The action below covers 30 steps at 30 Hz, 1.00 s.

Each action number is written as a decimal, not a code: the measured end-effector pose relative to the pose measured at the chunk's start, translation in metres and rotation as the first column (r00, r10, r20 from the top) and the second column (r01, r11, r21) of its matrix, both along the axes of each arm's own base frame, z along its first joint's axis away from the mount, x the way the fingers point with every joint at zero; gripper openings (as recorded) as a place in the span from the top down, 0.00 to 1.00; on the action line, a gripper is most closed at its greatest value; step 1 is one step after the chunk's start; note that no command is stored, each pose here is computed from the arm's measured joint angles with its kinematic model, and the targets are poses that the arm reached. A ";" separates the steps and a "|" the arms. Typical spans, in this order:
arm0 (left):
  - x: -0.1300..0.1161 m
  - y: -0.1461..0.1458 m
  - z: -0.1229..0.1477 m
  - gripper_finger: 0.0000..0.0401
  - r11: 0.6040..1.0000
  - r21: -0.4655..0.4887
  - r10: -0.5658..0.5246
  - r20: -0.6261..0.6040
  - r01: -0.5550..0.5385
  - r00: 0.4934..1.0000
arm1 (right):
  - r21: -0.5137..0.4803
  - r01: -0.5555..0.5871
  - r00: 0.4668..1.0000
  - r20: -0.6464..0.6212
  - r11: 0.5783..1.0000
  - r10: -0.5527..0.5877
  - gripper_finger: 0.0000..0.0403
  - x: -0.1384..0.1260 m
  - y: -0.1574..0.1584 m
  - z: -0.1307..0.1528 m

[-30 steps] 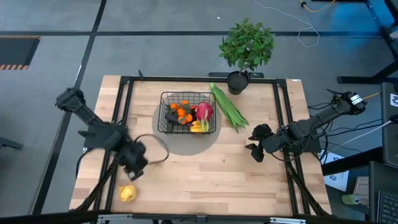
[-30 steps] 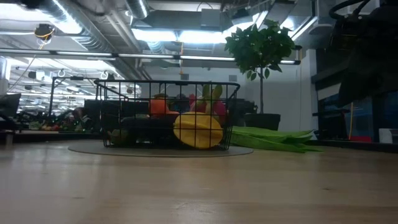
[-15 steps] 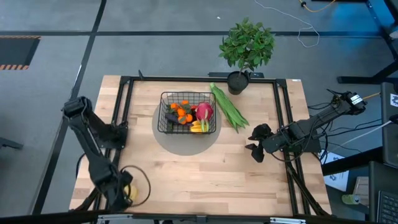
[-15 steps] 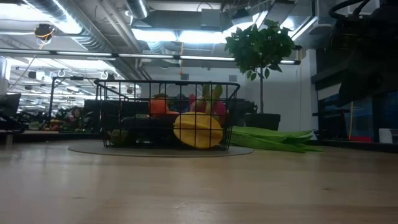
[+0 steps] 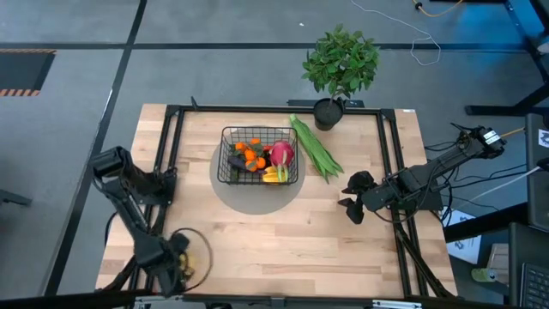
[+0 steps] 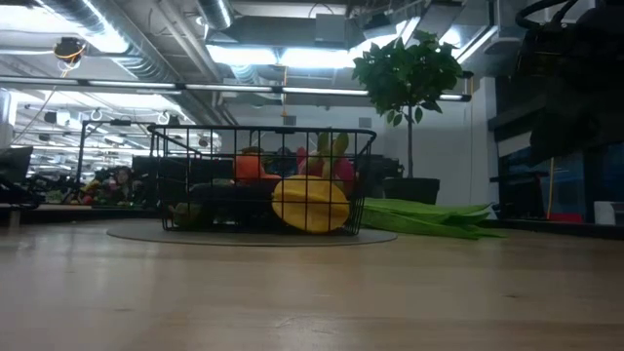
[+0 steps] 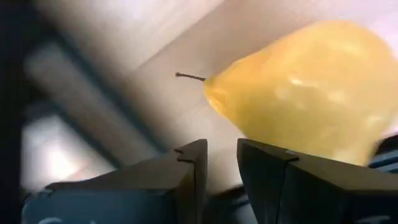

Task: Build produce basket
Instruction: Put the yellow pear into the black wire basket

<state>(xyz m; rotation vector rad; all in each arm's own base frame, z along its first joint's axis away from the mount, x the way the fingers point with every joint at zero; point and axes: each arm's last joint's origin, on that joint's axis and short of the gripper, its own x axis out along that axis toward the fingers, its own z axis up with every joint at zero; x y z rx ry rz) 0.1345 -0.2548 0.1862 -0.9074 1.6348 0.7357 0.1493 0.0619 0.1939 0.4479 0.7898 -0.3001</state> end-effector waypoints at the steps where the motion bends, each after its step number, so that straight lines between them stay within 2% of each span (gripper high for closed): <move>1: 0.006 0.002 0.000 0.81 1.000 0.009 0.005 0.062 -0.006 0.998 | 0.000 0.000 1.000 0.000 1.000 0.000 0.44 0.000 0.000 0.000; 5: 0.030 0.012 0.002 0.81 0.998 0.056 -0.028 0.235 0.016 0.972 | -0.004 -0.005 1.000 0.001 1.000 0.005 0.44 0.000 0.000 0.000; 8: 0.041 0.020 0.002 0.81 0.997 0.058 -0.060 0.241 0.048 0.969 | -0.014 -0.017 1.000 0.002 1.000 0.017 0.44 0.000 0.000 0.000; 11: 0.048 0.024 0.002 0.81 0.998 0.016 -0.056 0.210 0.054 0.976 | -0.014 -0.018 1.000 0.002 1.000 0.018 0.44 0.000 0.000 0.000; 14: 0.057 0.021 0.004 0.81 0.994 -0.036 -0.085 0.270 0.099 0.959 | -0.016 -0.020 1.000 0.002 1.000 0.020 0.44 0.000 0.000 0.000; 17: 0.069 0.016 0.007 0.81 0.982 -0.026 -0.155 0.441 0.185 0.884 | -0.023 -0.028 1.000 0.003 0.999 0.028 0.44 0.000 0.000 0.000; 21: 0.091 0.011 0.018 0.81 0.959 0.024 -0.225 0.674 0.283 0.704 | -0.029 -0.036 0.999 0.004 0.999 0.036 0.44 0.001 0.000 0.001; 25: 0.111 0.010 0.027 0.81 0.952 0.034 -0.209 0.801 0.305 0.561 | -0.029 -0.036 0.999 0.004 0.999 0.036 0.44 0.001 0.000 0.001; 27: 0.122 0.008 0.021 0.81 0.946 0.029 -0.205 0.823 0.322 0.530 | -0.030 -0.037 0.999 0.003 0.999 0.037 0.44 0.001 0.000 0.001; 30: 0.134 0.005 -0.001 0.81 0.936 0.023 -0.225 0.806 0.352 0.547 | -0.032 -0.039 0.999 0.003 0.999 0.039 0.44 0.001 0.000 0.001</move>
